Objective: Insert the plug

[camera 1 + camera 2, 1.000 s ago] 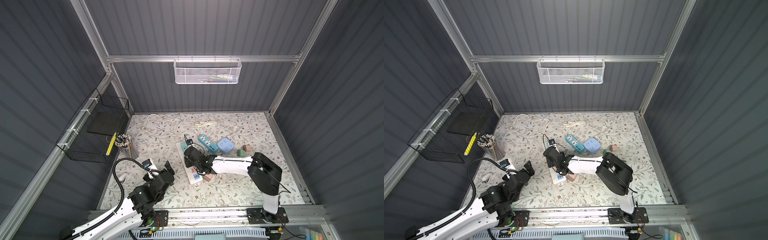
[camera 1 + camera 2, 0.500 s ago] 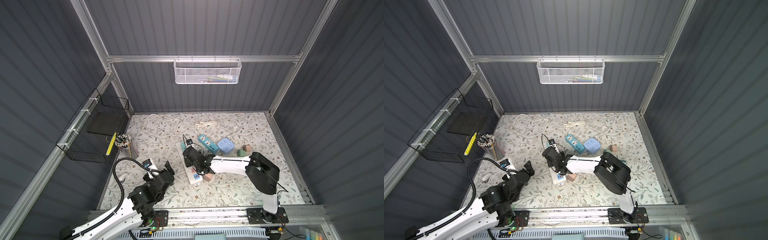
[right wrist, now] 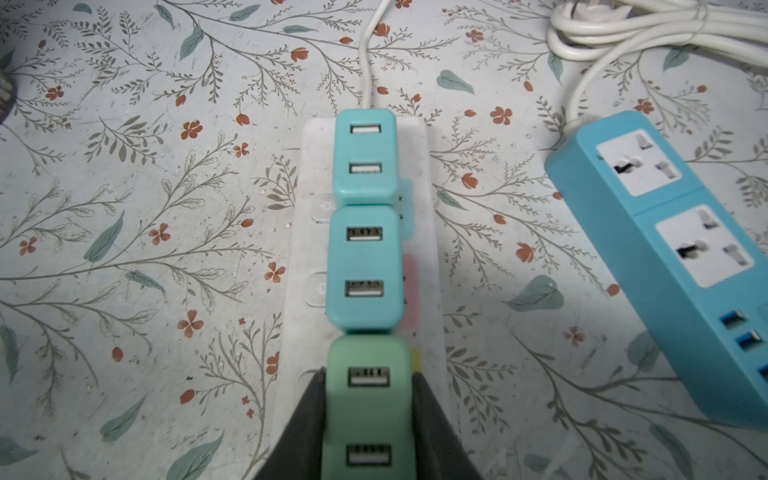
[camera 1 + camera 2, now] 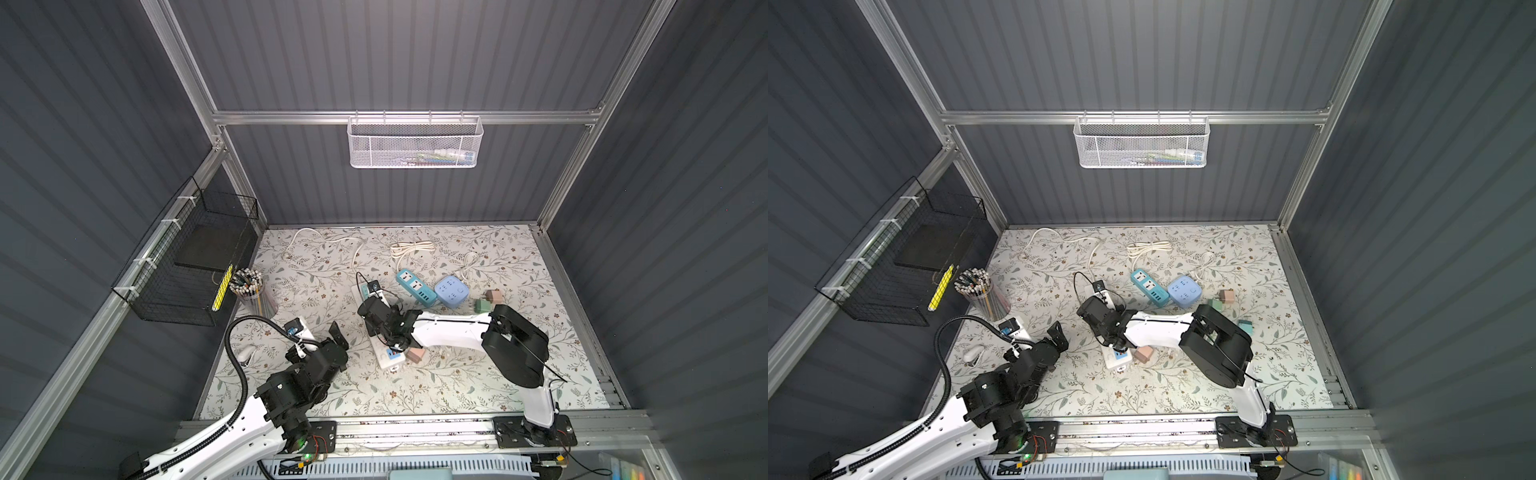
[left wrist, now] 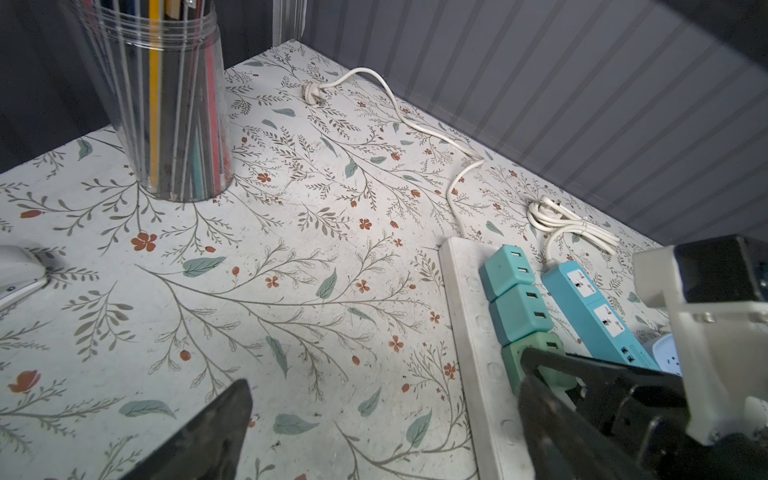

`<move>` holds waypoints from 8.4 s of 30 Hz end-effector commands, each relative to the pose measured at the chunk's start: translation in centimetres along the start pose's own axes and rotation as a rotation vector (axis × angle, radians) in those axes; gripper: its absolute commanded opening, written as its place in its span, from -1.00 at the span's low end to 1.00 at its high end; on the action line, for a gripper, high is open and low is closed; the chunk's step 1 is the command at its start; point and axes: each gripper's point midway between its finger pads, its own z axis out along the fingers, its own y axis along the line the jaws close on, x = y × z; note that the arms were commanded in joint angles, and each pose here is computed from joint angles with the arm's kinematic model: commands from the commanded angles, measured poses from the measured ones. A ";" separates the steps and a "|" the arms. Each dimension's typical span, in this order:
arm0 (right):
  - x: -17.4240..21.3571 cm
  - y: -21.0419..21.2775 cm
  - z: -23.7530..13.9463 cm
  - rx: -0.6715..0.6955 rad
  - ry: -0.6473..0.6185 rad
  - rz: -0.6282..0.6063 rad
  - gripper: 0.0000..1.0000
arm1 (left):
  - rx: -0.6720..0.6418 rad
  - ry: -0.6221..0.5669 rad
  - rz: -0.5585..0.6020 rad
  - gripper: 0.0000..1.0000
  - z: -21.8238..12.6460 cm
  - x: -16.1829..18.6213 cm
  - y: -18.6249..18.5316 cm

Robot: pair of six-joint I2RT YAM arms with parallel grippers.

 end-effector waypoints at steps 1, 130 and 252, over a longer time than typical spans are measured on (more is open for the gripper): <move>6.8 -1.7 2.4 0.056 0.180 -0.042 -0.58 | -0.017 -0.027 -0.012 1.00 -0.3 -1.1 0.3; 10.7 -13.8 -6.0 0.304 0.295 0.544 -0.18 | 0.241 0.098 0.409 1.00 0.4 -2.7 -13.8; -1.5 -16.2 -19.8 -0.437 -0.139 0.398 0.19 | 1.023 0.021 0.885 -0.61 -2.0 9.5 -28.5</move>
